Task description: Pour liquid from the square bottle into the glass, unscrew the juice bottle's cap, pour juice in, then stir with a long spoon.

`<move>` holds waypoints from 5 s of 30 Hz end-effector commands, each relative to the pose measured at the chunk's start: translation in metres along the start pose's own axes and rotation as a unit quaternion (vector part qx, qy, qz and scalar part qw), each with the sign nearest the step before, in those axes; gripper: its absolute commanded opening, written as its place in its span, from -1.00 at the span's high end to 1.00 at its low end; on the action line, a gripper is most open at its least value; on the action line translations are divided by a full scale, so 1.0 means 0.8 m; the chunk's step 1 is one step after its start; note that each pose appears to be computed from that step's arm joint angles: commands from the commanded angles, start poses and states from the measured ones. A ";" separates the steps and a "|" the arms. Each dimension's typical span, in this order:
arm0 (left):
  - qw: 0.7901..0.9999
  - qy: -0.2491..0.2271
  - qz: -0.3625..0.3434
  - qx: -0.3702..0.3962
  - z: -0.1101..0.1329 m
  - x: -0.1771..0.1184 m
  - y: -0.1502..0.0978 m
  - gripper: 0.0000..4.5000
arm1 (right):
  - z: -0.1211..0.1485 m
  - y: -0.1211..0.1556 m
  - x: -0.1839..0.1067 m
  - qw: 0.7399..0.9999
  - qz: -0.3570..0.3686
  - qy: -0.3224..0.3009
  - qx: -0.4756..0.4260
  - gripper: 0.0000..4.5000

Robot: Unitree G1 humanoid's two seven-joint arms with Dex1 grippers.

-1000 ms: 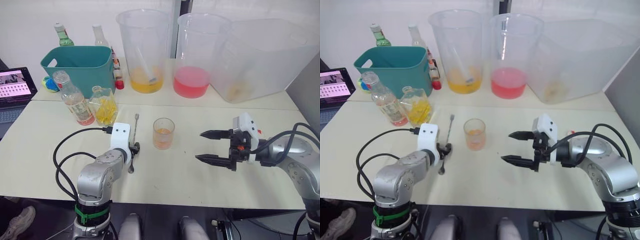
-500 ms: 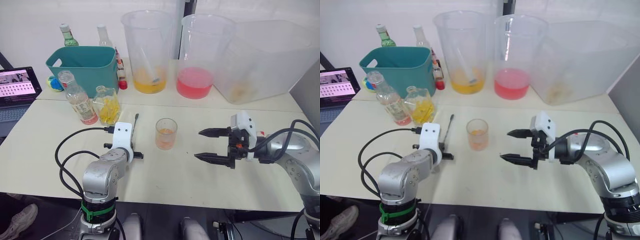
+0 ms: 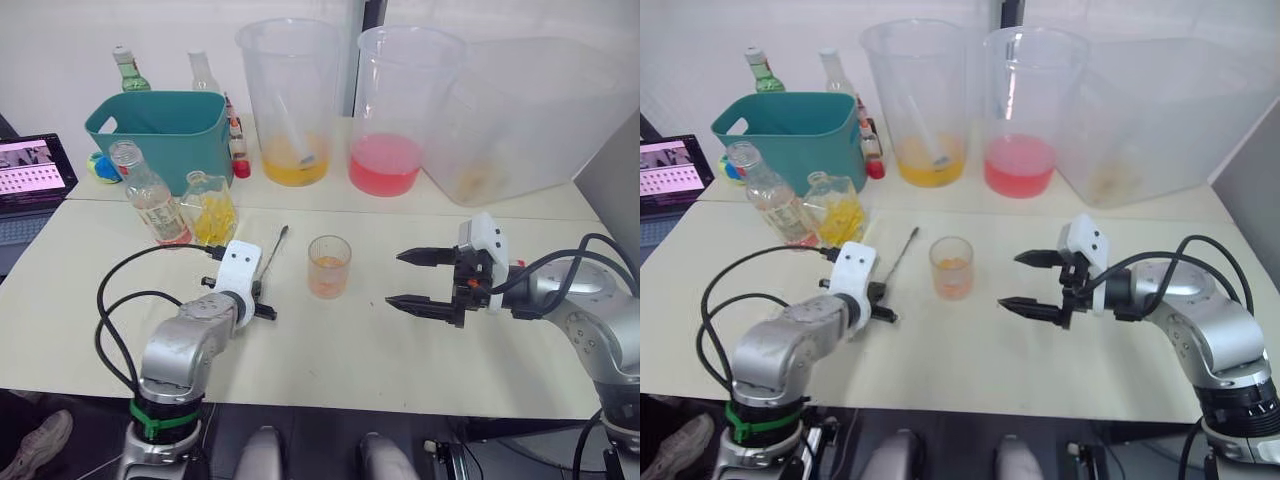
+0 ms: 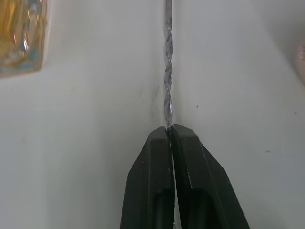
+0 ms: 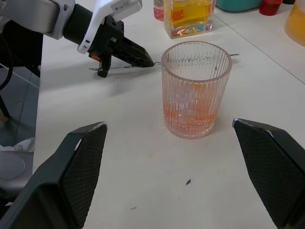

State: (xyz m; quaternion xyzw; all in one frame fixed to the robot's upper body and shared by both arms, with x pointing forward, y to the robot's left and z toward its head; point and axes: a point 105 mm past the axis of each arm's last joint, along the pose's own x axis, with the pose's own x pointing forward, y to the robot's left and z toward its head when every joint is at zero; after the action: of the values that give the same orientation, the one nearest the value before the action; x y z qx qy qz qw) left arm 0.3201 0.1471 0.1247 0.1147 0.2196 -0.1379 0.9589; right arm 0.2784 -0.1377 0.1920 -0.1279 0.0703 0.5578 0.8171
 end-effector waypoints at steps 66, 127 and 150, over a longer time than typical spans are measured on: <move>0.959 -0.031 -0.254 0.123 0.018 -0.073 0.128 0.98 | 0.056 0.017 -0.015 0.991 -0.022 -0.134 0.018 -1.00; 0.888 -0.300 -0.341 0.074 0.155 -0.102 0.010 0.04 | 0.160 -0.043 0.050 0.842 -0.064 -0.428 0.323 1.00; 0.900 -0.222 -0.362 0.097 0.086 -0.120 0.053 -0.99 | 0.212 -0.046 0.010 0.960 -0.026 -0.272 0.061 1.00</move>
State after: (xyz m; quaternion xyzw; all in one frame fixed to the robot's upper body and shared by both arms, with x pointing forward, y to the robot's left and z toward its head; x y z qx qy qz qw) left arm 0.2844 0.1926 0.2270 0.0645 0.0276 -0.5037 0.8611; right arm 0.3166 -0.0982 0.3514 0.1088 -0.1105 0.5364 0.8296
